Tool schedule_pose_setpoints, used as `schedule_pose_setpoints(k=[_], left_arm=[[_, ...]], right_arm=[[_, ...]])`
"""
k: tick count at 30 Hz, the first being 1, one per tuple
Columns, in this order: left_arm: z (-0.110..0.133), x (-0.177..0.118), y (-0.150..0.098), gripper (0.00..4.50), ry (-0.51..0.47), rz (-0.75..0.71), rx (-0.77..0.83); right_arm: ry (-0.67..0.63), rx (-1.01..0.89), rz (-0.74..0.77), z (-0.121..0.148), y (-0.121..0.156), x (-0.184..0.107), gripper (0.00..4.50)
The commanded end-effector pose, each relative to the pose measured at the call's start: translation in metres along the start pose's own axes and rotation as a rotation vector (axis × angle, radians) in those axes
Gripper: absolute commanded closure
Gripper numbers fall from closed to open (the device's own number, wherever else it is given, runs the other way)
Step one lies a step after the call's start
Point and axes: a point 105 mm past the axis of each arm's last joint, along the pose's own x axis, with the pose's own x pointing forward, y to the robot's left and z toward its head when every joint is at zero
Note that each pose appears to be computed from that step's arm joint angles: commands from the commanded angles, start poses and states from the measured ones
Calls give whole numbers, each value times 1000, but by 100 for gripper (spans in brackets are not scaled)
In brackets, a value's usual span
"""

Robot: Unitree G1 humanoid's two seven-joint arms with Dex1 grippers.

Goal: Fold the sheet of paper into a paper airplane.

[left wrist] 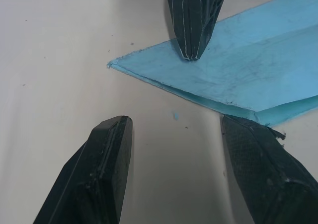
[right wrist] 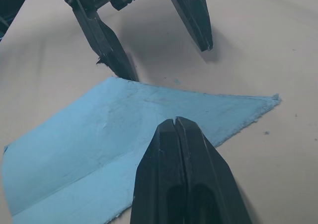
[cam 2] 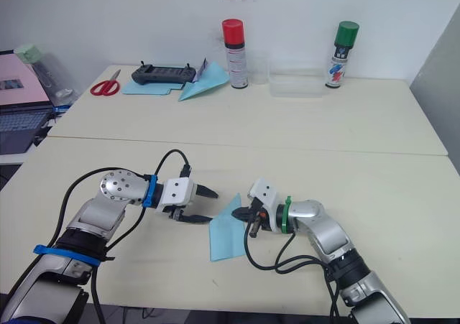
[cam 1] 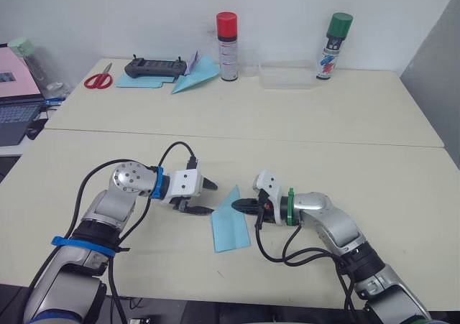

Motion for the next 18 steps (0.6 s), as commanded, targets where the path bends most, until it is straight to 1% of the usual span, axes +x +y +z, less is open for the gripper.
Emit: schedule_pose_setpoints(k=[1,12,16,18], left_arm=[[13,1,2,129,-36,1,39],[15,-2,7,129,-33,-2,57],[16,6,2,129,-42,-23,62],[14,16,0,129,-21,-35,104]], right_arm=[[69,25,-52,-17,-9,-7,450],[69,28,-48,-19,-6,-6,450],[67,29,-47,-18,-6,-5,450],[67,29,-46,-19,-5,-5,450]])
